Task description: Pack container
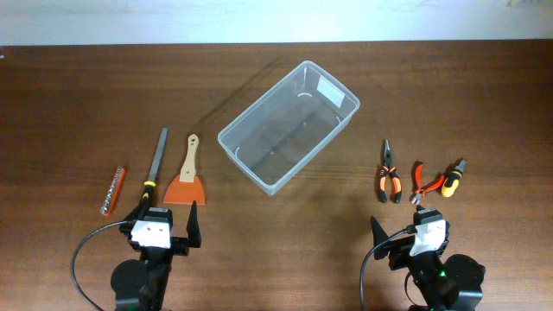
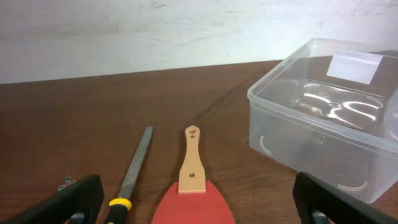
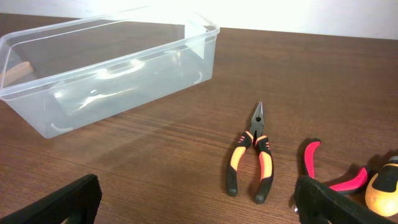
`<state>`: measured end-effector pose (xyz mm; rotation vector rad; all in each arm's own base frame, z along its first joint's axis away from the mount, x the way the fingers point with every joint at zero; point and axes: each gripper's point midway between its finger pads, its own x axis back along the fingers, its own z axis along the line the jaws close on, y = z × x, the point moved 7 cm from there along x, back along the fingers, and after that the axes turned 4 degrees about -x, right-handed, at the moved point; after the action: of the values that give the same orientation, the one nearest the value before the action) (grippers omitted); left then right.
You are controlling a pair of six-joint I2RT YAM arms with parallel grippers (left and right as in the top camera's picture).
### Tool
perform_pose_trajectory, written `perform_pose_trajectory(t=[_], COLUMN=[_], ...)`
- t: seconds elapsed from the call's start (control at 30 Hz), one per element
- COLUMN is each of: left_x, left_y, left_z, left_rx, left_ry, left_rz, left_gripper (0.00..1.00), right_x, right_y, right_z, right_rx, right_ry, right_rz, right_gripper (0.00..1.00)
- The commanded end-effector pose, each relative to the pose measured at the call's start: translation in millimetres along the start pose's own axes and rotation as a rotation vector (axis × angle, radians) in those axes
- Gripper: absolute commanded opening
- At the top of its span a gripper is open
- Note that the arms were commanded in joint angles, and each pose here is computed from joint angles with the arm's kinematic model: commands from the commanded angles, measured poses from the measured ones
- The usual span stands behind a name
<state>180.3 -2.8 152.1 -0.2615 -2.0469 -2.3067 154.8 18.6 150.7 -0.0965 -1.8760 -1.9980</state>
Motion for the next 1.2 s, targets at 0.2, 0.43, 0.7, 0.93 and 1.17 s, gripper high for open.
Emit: perform_pose_trajectory(t=[0.2, 0.43, 0.7, 0.93, 1.17], left_x=[0, 0, 0, 2, 2], left_y=[-2, -2, -2, 8, 57], left_z=[0, 0, 0, -5, -2], left_rx=[0.005, 0.005, 0.004, 0.002, 0.019], left_ry=[0.002, 0.001, 0.002, -0.049, -0.103], left_rz=[0.0, -0.001, -0.002, -0.028, 0.057], left_gripper=[0.99, 0.99, 0.99, 0.99, 0.99], right_x=[0, 0, 0, 5, 29], right_y=[-1, -1, -1, 21, 82], right_z=[2, 2, 2, 11, 12], right_rx=[-0.004, -0.004, -0.003, 0.032, 0.032], right_ry=[0.016, 0.016, 0.014, 0.093, 0.023], right_rz=[-0.004, -0.004, -0.005, -0.097, -0.109], right_gripper=[0.99, 0.99, 0.99, 0.99, 0.99])
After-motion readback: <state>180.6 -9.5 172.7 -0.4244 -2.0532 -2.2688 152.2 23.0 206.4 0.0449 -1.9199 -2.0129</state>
